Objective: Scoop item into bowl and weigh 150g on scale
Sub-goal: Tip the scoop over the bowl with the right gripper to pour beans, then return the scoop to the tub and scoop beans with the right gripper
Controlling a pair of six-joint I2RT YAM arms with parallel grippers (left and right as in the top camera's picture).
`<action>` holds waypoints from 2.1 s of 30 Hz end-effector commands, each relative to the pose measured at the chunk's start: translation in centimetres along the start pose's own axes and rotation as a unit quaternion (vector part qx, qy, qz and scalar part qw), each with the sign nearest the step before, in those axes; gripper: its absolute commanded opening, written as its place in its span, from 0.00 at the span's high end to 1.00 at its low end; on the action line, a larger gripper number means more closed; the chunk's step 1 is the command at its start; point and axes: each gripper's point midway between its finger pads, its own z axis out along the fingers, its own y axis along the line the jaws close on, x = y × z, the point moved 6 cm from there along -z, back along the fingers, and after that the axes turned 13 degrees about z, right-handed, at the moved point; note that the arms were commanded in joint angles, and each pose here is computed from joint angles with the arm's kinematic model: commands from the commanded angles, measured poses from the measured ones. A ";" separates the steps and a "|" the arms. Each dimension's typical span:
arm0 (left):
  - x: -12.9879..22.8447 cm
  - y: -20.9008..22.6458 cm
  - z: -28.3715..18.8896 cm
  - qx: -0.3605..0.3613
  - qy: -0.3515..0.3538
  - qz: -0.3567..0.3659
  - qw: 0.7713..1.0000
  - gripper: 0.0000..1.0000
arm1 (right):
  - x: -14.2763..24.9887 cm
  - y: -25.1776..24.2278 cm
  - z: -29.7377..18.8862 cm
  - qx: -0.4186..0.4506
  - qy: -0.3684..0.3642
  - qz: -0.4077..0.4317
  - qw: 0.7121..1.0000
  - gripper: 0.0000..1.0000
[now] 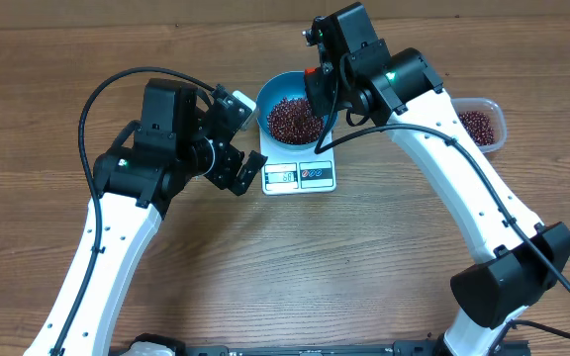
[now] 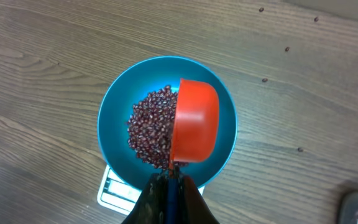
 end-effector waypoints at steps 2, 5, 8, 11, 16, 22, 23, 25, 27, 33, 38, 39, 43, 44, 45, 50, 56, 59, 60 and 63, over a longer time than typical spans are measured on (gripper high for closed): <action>0.1 0.1 0.2 0.003 0.001 -0.006 1.000 0.00 | -0.8 0.1 -0.8 0.002 -0.020 -0.014 1.000 0.96; 0.1 0.1 0.2 0.003 0.001 -0.006 1.000 0.00 | -0.5 0.5 -0.8 0.000 -0.017 -0.019 1.000 0.96; 0.1 0.1 0.2 0.003 0.001 -0.006 1.000 0.00 | -0.1 1.2 -0.8 -0.005 -0.010 -0.038 0.999 0.96; 0.1 0.1 0.2 0.003 0.001 -0.006 1.000 0.00 | 0.4 1.9 -0.8 -0.006 -0.006 -0.068 0.998 0.96; 0.1 0.1 0.2 0.003 0.001 -0.006 1.000 0.01 | 0.4 2.3 -1.0 0.045 -0.028 -0.090 0.995 0.96; 0.1 0.1 0.2 0.003 0.001 -0.006 1.000 0.01 | 0.3 2.6 -1.3 0.078 -0.048 -0.103 0.991 0.96; 0.1 0.1 0.2 0.003 0.001 -0.006 1.000 0.01 | 0.3 2.6 -1.3 0.078 -0.048 -0.102 0.991 0.96; 0.1 0.1 0.2 0.003 0.001 -0.006 1.000 0.01 | 0.3 2.6 -1.3 0.078 -0.048 -0.102 0.991 0.96; 0.1 0.1 0.2 0.003 0.001 -0.006 1.000 0.00 | 0.3 2.6 -1.3 0.078 -0.048 -0.102 0.991 0.96; 0.1 0.1 0.2 0.003 0.001 -0.006 1.000 0.00 | 0.4 2.9 -1.2 0.065 -0.044 -0.105 0.991 0.96; 0.1 0.1 0.2 0.003 0.001 -0.006 1.000 0.01 | 0.6 3.7 -1.1 0.027 -0.035 -0.112 0.993 0.96; 0.1 0.1 0.2 0.003 0.001 -0.006 1.000 0.00 | 0.6 3.7 -1.1 0.027 -0.035 -0.114 0.993 0.96; 0.1 0.1 0.2 0.003 0.001 -0.006 1.000 0.01 | 0.6 3.6 -1.1 0.034 -0.034 -0.136 0.990 0.96; 0.1 0.1 0.2 0.003 0.001 -0.006 1.000 0.00 | 0.6 3.4 -1.2 0.041 -0.035 -0.136 0.989 0.96; 0.1 0.1 0.2 0.003 0.001 -0.006 1.000 0.01 | 0.6 3.3 -1.2 0.046 -0.036 -0.136 0.989 0.96; 0.1 0.1 0.2 0.003 0.000 -0.006 1.000 0.00 | 0.5 3.3 -1.3 0.040 -0.035 -0.132 0.990 0.96; 0.1 0.1 0.2 0.003 0.001 -0.006 1.000 0.01 | -0.9 2.0 -3.6 -0.004 -0.042 -0.106 0.993 0.96; 0.1 0.1 0.2 0.003 0.001 -0.006 1.000 0.00 | -1.8 0.0 -5.5 -0.024 -0.050 -0.080 0.995 0.96; 0.1 0.1 0.2 0.003 0.001 -0.006 1.000 0.00 | -2.1 -1.1 -6.3 -0.027 -0.054 -0.069 0.996 0.96; 0.1 0.1 0.2 0.003 0.001 -0.006 1.000 0.01 | -2.8 -4.9 -8.5 -0.017 -0.064 -0.027 0.997 0.96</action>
